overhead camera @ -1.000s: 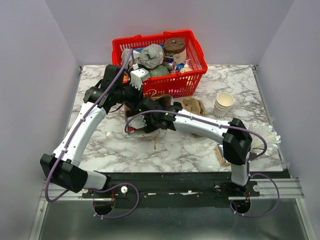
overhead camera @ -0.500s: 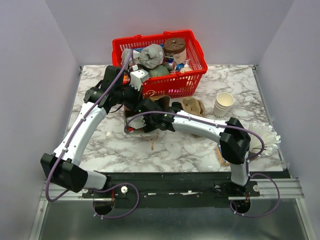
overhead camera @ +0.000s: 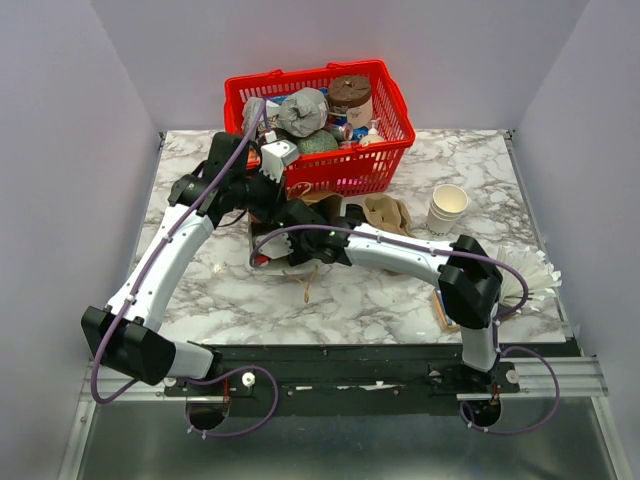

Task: Pack the takeout coffee

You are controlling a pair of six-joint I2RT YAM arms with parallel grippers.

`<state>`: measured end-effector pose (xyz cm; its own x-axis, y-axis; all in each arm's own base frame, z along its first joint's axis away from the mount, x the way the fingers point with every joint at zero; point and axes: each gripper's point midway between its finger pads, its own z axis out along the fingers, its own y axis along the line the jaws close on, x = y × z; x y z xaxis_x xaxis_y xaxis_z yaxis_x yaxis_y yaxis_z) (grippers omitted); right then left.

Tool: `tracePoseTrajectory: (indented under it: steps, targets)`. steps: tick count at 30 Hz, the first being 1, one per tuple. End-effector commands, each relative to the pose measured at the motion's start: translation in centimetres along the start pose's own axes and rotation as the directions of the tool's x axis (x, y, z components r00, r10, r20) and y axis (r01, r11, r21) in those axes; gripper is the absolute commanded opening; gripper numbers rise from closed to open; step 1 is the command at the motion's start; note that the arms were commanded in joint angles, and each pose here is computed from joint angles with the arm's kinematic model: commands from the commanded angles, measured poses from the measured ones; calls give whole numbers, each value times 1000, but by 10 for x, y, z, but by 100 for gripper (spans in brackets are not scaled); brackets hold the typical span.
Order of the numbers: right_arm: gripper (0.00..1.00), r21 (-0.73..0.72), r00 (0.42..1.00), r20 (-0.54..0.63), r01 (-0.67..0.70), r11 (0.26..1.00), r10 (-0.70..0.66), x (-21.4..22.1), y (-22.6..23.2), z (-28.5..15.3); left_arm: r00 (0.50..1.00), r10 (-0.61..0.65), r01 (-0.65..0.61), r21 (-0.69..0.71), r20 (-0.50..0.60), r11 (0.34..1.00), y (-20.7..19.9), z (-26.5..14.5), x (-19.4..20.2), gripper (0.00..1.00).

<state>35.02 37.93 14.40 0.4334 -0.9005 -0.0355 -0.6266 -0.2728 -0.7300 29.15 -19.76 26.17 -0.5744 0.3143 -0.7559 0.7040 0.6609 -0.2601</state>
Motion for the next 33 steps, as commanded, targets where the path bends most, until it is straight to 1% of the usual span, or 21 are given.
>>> tracePoseTrajectory:
  steps: [1, 3, 7, 8, 9, 20, 22, 23, 29, 33]
  targets:
    - [63, 3, 998, -8, -57, 998, 57, 8, -2, 5, 1000, -28, 28, 163, -6, 986, -40, 6, -1, 0]
    - [68, -16, 997, -3, -74, 997, 74, 9, -3, -2, 1000, -26, 27, 157, -6, 987, -39, 6, 0, 0]
    - [83, -30, 995, 18, -102, 994, 103, 7, -8, -17, 1000, -21, 21, 157, -1, 987, -38, 7, -2, 0]
    - [85, -44, 994, 26, -101, 994, 102, 7, -7, -22, 1000, -22, 21, 155, 2, 988, -38, 6, -2, 0]
    - [99, -49, 994, 29, -107, 993, 109, 7, -6, -24, 1000, -21, 20, 155, 4, 988, -37, 7, -3, 0]
    - [100, -55, 985, 64, -160, 986, 163, 9, -14, -54, 1000, -18, 16, 152, 12, 988, -38, 4, -4, 0]
    - [100, -51, 982, 72, -173, 984, 177, 9, -19, -63, 1000, -23, 22, 150, 8, 988, -37, 4, -2, 0]
    - [100, -55, 981, 68, -177, 983, 181, 11, -20, -68, 999, -52, 51, 153, 1, 987, -39, 3, -1, 0]
    - [100, -146, 974, 106, -184, 972, 200, 6, -10, -92, 996, -86, 88, 163, -18, 983, -40, 3, 6, 0]
    - [100, -210, 956, 168, -202, 957, 239, -8, -12, -112, 993, -103, 113, 184, -63, 976, -46, -2, 18, 0]
